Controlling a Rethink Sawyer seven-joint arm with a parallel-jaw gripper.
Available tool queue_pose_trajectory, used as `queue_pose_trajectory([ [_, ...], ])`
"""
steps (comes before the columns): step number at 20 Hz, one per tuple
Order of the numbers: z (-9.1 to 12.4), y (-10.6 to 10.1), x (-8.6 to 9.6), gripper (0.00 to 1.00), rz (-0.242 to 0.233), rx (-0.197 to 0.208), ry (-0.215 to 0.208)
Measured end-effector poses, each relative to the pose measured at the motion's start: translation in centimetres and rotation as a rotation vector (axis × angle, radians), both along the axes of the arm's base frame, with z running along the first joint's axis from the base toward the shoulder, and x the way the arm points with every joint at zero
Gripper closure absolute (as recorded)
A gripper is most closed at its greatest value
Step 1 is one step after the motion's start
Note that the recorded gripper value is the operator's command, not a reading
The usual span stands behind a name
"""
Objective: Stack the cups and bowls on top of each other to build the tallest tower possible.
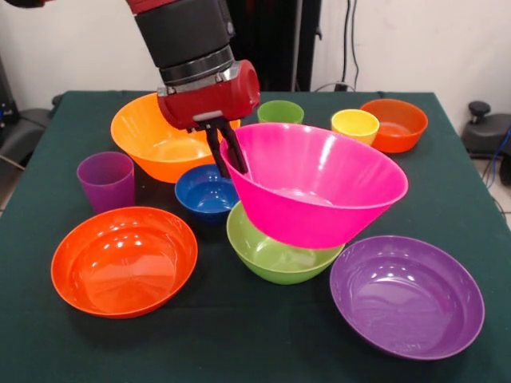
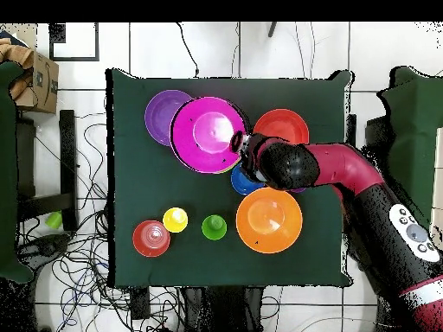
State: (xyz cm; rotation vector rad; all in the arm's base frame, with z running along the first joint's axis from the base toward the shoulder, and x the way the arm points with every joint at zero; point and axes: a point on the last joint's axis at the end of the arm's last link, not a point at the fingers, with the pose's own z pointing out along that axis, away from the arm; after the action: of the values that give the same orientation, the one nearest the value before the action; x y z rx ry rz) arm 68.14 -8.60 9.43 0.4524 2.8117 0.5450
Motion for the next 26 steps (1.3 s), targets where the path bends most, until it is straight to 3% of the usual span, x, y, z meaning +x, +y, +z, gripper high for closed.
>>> queue_pose_trajectory([
  [10,-2.1,1.2,-0.9,1.00,0.007,0.041,0.045],
  [19,-5.9,2.2,-3.8,1.00,0.040,0.099,0.223],
  [26,-6.5,1.9,-4.1,1.00,0.047,0.107,0.276],
])
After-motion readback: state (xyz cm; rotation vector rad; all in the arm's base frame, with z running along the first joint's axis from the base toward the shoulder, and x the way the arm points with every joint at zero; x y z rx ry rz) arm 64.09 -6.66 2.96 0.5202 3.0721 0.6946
